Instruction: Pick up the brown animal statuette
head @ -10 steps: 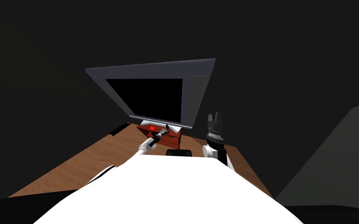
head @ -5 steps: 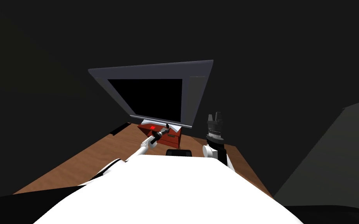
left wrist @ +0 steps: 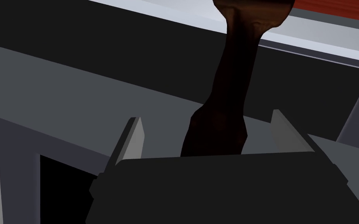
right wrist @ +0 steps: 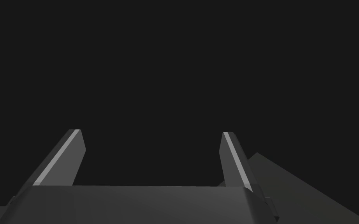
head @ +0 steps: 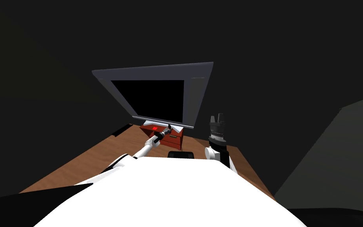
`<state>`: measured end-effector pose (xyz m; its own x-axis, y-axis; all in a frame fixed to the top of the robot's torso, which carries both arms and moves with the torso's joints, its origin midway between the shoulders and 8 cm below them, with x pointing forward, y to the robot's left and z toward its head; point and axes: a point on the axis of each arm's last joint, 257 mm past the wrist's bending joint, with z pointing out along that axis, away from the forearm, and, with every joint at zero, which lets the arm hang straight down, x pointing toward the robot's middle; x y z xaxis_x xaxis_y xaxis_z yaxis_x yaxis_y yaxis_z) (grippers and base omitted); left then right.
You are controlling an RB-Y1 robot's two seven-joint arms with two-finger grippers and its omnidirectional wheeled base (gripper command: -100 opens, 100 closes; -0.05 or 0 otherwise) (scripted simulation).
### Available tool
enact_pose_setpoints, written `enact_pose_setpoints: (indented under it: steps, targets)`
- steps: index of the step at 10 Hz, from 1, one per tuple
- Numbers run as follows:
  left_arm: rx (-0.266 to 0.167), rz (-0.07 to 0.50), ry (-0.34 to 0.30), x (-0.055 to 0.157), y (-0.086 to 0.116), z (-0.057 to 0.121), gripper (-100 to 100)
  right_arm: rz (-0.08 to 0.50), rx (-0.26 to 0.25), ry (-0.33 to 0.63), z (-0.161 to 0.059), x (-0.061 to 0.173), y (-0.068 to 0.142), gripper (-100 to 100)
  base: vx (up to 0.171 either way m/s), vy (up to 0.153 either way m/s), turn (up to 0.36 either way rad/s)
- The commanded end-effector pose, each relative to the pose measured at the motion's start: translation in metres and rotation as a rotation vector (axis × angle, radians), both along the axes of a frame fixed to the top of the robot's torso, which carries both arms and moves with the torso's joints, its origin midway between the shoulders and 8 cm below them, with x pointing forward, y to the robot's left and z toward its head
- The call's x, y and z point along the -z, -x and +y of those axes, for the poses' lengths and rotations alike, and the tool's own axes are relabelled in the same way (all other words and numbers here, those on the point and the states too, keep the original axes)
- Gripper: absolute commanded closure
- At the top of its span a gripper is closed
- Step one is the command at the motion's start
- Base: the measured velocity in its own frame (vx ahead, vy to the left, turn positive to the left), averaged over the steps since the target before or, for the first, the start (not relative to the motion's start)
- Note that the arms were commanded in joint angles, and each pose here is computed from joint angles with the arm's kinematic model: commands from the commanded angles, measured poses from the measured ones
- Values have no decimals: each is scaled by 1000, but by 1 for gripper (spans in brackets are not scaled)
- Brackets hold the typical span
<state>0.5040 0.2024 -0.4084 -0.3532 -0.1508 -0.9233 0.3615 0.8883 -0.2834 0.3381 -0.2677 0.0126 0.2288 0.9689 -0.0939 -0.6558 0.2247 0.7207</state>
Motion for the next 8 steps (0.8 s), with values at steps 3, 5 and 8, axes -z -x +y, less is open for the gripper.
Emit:
enact_pose_setpoints:
  steps: [3,5,8]
  targets:
    - [6,-10,6,-7,-18,-5,-100,0,0,0,0,0,0,0,-32,-4,-3]
    - [4,-2,8,-6,-26,-6,-100,0,0,0,0,0,0,0,-50,-2,-6]
    - [-6,20,-1,3,-24,0,-100,0,0,0,0,0,0,0,-21,-2,-3]
